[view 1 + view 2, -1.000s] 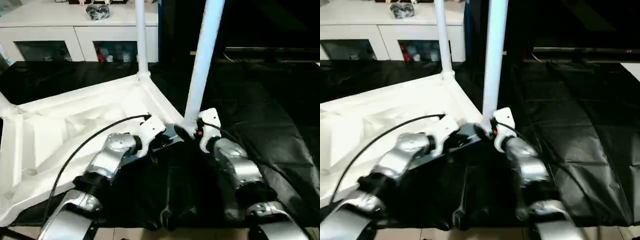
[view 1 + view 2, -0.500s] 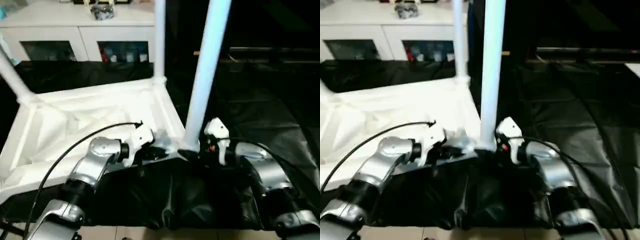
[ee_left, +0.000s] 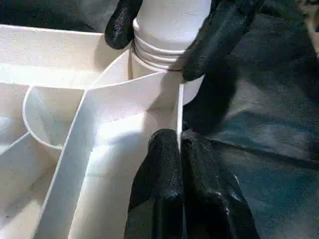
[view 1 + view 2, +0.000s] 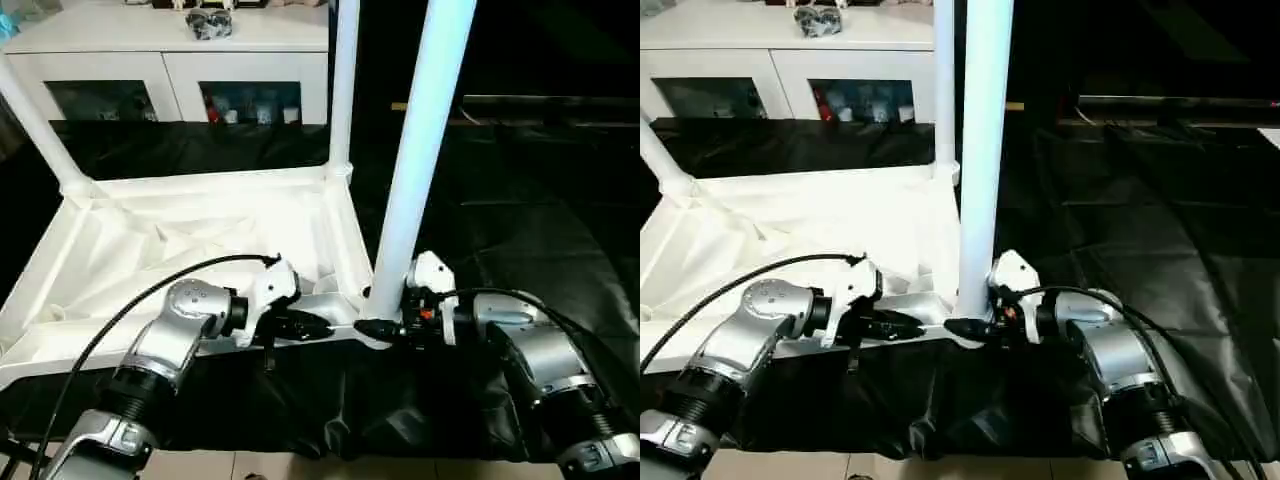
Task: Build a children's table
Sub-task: Rotate leg to tighten
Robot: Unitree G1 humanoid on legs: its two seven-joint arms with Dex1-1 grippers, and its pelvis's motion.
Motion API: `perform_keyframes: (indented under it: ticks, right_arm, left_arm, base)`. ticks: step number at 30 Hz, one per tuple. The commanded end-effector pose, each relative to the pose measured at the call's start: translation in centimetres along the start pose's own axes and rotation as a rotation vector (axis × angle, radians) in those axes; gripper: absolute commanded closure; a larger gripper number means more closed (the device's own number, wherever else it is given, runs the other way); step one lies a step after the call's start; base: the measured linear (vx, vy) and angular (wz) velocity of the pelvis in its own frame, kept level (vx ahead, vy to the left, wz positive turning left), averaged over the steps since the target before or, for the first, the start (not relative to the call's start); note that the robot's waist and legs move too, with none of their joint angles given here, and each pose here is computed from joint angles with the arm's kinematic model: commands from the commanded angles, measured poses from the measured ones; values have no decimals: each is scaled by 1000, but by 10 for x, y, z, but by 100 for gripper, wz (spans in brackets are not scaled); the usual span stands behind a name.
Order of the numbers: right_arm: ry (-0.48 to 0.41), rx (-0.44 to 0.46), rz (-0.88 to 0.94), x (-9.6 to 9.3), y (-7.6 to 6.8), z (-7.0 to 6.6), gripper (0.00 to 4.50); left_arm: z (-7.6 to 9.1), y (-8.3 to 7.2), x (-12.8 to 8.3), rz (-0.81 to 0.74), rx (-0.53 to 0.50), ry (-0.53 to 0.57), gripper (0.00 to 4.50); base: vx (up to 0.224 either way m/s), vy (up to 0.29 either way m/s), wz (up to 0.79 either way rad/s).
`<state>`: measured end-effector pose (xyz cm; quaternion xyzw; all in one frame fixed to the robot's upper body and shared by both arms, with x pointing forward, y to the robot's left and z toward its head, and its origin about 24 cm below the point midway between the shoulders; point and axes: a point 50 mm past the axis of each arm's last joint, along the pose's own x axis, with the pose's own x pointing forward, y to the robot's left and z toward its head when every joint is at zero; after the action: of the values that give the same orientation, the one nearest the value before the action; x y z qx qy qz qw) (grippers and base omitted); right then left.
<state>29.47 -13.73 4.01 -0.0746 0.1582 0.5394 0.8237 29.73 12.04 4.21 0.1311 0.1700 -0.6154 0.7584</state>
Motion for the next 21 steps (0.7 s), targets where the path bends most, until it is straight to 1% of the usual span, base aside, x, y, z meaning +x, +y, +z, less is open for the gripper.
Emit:
perform_keyframes:
  ticks: [1, 2, 4, 5, 8, 9, 10, 13, 14, 15, 16, 17, 18, 19, 20, 21]
  right_arm:
    - [-14, 28, -18, 27, 10, -1, 183]
    - [-9, 50, -94, 33, 5, -3, 183]
    - [-7, 82, -173, 40, 1, -4, 183]
    - [-25, 137, -267, 51, -2, -3, 183]
    - [-51, 201, -344, 64, -2, 1, 183]
    - [-62, 247, -400, 76, 0, 4, 183]
    - [-61, 263, -427, 82, 1, 6, 183]
    - [-88, 243, -404, 92, 7, 13, 183]
    - [-113, 233, -375, 94, 9, 16, 149]
    - [-122, 234, -368, 95, 9, 17, 128]
    - [-126, 235, -368, 95, 9, 17, 128]
    - [-143, 241, -371, 92, 7, 18, 108]
    - [-153, 243, -377, 91, 6, 19, 104]
    - [-170, 235, -381, 86, 2, 21, 104]
    - [-175, 217, -379, 83, 0, 22, 86]
    - [-174, 202, -374, 81, -1, 22, 86]
  left_arm:
    - [27, 14, 14, 152, 78, -81, 450]
    - [29, 20, 16, 213, 72, -85, 450]
    - [32, 24, 19, 267, 61, -95, 450]
    - [38, 28, 25, 324, 52, -112, 450]
    - [43, 30, 32, 364, 53, -119, 450]
    - [46, 29, 39, 385, 51, -124, 450]
    - [48, 29, 43, 396, 46, -133, 450]
    - [51, 28, 50, 403, 34, -152, 450]
    - [51, 26, 52, 395, 34, -155, 450]
    - [51, 26, 52, 394, 35, -156, 450]
    - [51, 26, 53, 390, 35, -156, 450]
    - [50, 24, 53, 371, 34, -160, 450]
    - [49, 22, 52, 358, 34, -163, 450]
    - [48, 19, 51, 326, 23, -181, 450]
    - [46, 18, 49, 308, 18, -190, 450]
    - [45, 17, 48, 301, 18, -189, 450]
  base:
    - [0, 0, 0]
    - [0, 0, 0]
    - [0, 0, 0]
    - [0, 0, 0]
    - [0, 0, 0]
    - [0, 0, 0]
    - [0, 0, 0]
    - [0, 0, 0]
    - [0, 0, 0]
    - [0, 0, 0]
    - [0, 0, 0]
    - [0, 0, 0]
    - [0, 0, 0]
    - [0, 0, 0]
    - [0, 0, 0]
    - [0, 0, 0]
